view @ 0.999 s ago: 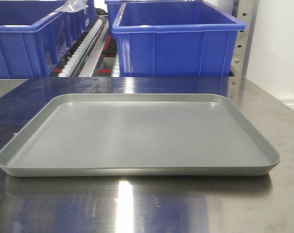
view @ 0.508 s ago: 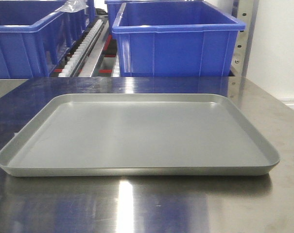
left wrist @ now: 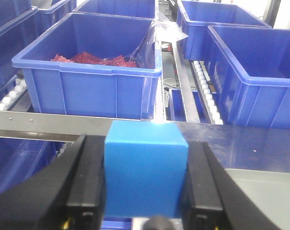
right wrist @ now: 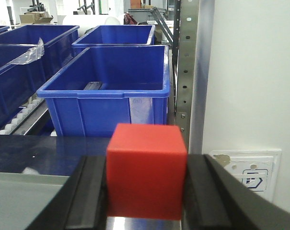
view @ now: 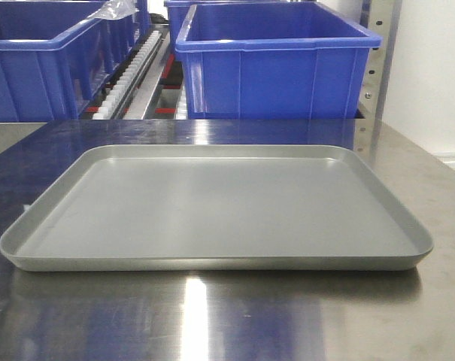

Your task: Sort and place red and blue blocks on shelf

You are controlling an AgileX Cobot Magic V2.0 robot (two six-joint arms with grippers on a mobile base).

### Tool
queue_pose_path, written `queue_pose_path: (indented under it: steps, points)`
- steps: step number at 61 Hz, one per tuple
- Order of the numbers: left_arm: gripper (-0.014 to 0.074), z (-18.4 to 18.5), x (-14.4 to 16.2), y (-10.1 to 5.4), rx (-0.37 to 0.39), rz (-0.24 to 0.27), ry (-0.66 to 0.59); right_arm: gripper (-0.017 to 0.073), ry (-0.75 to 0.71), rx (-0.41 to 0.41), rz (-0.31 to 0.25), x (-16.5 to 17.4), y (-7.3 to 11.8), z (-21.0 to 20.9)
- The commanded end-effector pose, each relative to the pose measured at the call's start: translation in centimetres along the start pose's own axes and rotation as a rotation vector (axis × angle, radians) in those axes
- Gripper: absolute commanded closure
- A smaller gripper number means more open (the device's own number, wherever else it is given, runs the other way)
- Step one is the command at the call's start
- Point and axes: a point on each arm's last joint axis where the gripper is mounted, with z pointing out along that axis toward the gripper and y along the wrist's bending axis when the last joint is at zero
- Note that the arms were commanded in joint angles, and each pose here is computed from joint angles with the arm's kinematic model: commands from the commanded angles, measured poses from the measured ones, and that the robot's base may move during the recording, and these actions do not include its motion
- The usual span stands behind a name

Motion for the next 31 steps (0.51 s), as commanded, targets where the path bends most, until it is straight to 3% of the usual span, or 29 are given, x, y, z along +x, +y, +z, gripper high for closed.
queue_pose_path:
  steps: [1, 31]
  points:
    - [0.0459, -0.15, -1.71, 0.14, -0.021, -0.007, -0.113, 0.0502, -0.103, 0.000, -0.015, -1.62, 0.07, -0.05]
    - [0.0459, -0.15, -1.71, 0.14, -0.021, -0.007, -0.113, 0.0502, -0.103, 0.000, -0.015, -1.62, 0.07, -0.05]
